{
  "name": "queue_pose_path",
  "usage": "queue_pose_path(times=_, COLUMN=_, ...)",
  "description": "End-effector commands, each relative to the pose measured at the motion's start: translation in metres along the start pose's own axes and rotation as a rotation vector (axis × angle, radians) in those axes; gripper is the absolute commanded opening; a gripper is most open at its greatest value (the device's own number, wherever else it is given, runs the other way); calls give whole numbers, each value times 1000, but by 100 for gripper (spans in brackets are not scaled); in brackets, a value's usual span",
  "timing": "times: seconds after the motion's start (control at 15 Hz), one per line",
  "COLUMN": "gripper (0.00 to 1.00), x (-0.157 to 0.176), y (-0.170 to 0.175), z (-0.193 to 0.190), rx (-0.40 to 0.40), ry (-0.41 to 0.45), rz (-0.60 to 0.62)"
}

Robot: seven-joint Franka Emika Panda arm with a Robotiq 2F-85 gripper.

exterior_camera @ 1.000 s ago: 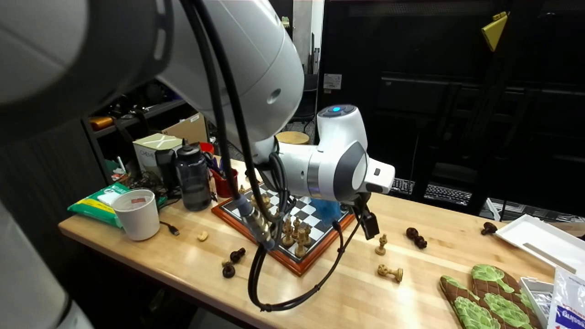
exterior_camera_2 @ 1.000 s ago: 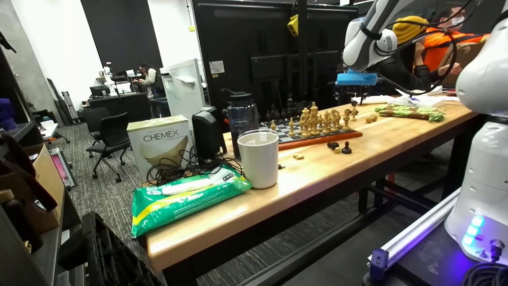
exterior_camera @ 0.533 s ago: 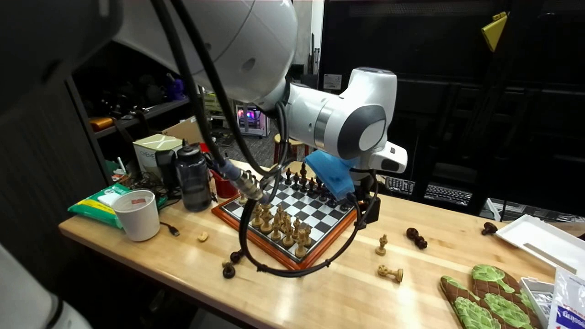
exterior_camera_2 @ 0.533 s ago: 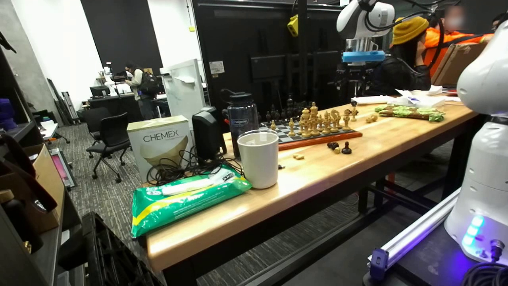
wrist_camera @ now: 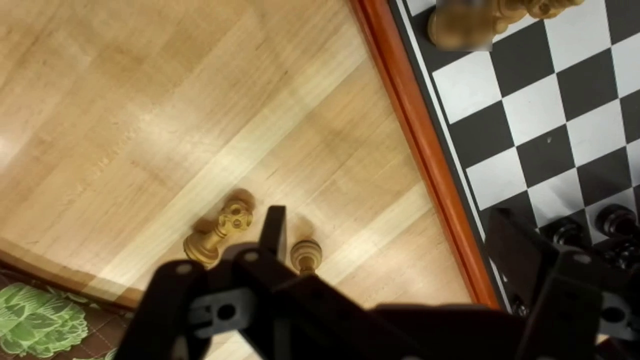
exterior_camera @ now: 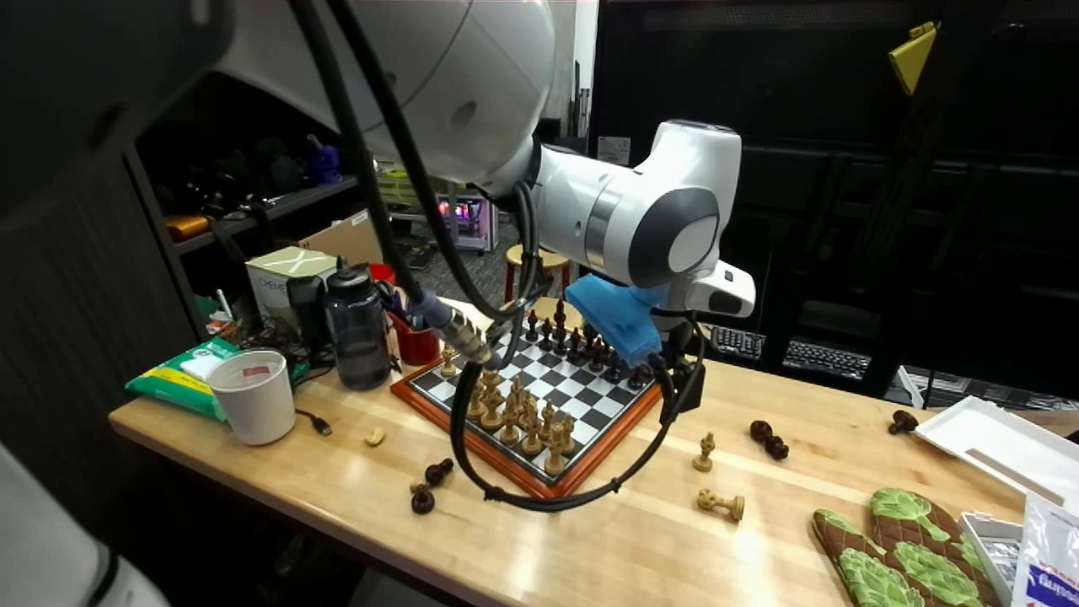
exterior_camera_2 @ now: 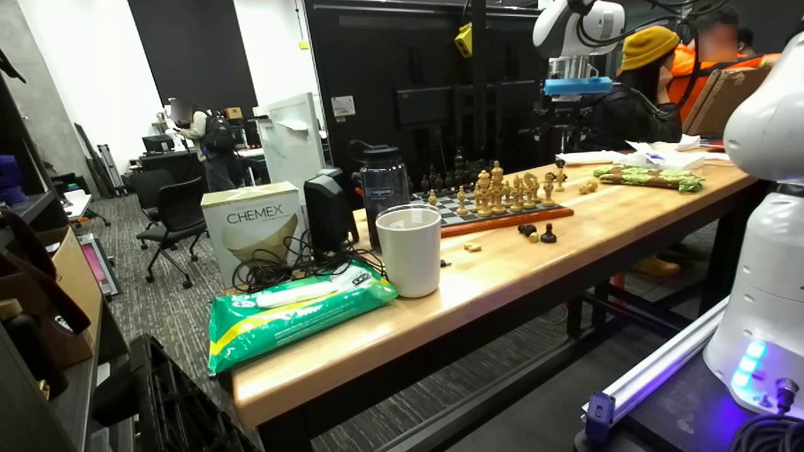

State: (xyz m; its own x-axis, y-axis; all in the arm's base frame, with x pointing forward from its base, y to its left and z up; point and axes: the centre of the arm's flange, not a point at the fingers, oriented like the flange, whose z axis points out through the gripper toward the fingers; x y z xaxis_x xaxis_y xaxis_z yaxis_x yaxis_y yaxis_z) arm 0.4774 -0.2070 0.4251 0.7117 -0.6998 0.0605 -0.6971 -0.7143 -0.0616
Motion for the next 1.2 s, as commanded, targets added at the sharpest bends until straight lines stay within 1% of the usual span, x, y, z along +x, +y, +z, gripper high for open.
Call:
queue_pose_path(times=0.0, gripper=100, x=15, y=8, z=-5, rx=-51, ry=-111, rz=-119)
queue_pose_path(times=0.13, gripper=100, x=21, y=12, z=-6, rx=-92, ry=-168, rz=-167)
queue_pose_path(times=0.33, gripper=100, x=34, y=17, z=-7, rx=-123, ry=-247, rz=-318)
queue_pose_path(times=0.6, gripper=100, x=51, y=18, z=-4, rx=-101, ry=-290, rz=-539)
queue_pose_path(times=0.73, gripper=100, x=53, y=21, z=-6, rx=-54, ry=-289, rz=-650)
queue_pose_path(times=0.8, gripper=100, x=44, y=17, z=2, rx=-80, ry=-274, rz=-560)
queue_pose_path(times=0.93, gripper=100, x=48, y=18, z=2, rx=-71, ry=-275, rz=-616)
queue_pose_path(times=1.13, gripper=100, x=52, y=19, z=2, rx=-78, ry=-278, rz=-624)
